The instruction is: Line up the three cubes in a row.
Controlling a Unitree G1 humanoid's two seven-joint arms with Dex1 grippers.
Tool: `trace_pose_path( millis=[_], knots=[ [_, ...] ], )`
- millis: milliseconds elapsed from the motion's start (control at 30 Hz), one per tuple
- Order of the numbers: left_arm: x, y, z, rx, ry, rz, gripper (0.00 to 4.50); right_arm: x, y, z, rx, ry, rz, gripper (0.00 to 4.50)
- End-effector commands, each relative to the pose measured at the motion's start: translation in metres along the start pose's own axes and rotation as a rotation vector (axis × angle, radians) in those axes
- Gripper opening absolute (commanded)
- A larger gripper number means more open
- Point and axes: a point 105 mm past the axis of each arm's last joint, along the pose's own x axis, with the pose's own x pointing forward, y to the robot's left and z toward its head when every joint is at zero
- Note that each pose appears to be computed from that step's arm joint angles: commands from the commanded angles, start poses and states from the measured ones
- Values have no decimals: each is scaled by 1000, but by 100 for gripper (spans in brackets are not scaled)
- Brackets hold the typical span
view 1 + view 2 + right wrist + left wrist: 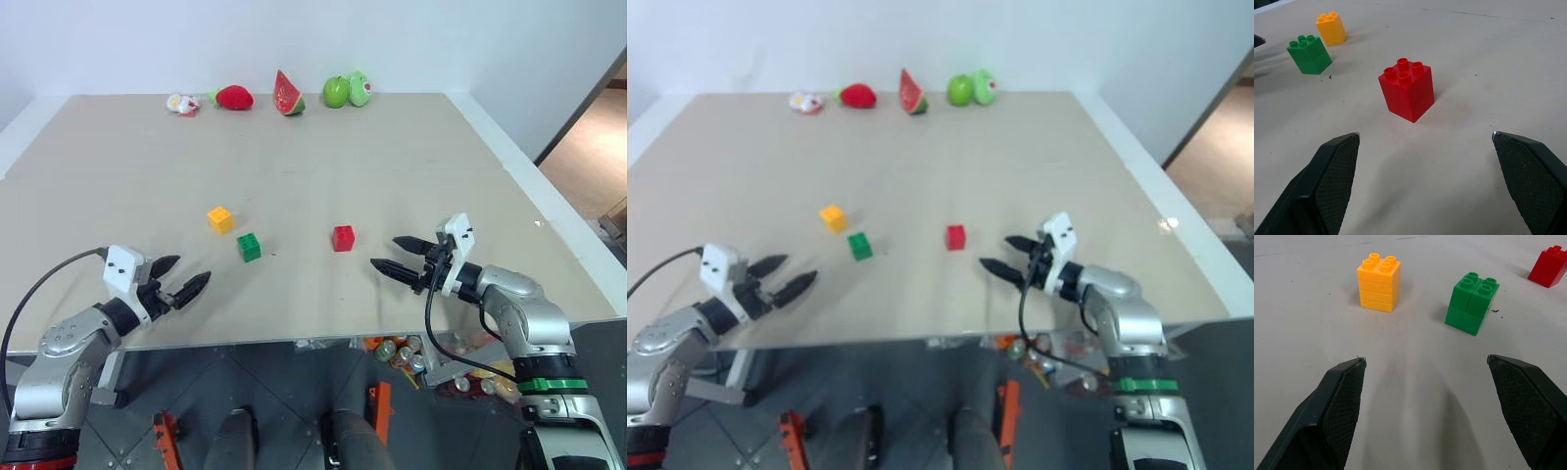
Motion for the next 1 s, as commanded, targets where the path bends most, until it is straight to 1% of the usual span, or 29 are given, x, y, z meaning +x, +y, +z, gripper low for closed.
trace_pose_path(
  millis=[33, 133, 400, 533, 667, 767, 867, 1000],
  knots=[
    [0, -6, 7, 27, -20, -41, 410, 3, 1, 15, -50, -32, 20, 450],
    [-2, -14, 1, 70, 15, -95, 410, 6, 1, 14, -63, -15, 40, 450],
    [-1, -30, -3, 162, 30, -214, 410, 11, -2, 14, -120, 28, 90, 450],
    [6, -43, 9, 193, 6, -300, 410, 23, -7, 17, -183, 75, 135, 450],
    [14, -52, 23, 215, -26, -355, 410, 37, -20, 25, -241, 92, 114, 450],
    [18, -60, 30, 226, -37, -386, 410, 46, -24, 30, -275, 105, 127, 450],
    [19, -65, 34, 232, -49, -399, 410, 54, -24, 31, -295, 130, 148, 450],
    [19, -67, 37, 228, -60, -397, 410, 61, -16, 27, -307, 165, 219, 450]
  ],
)
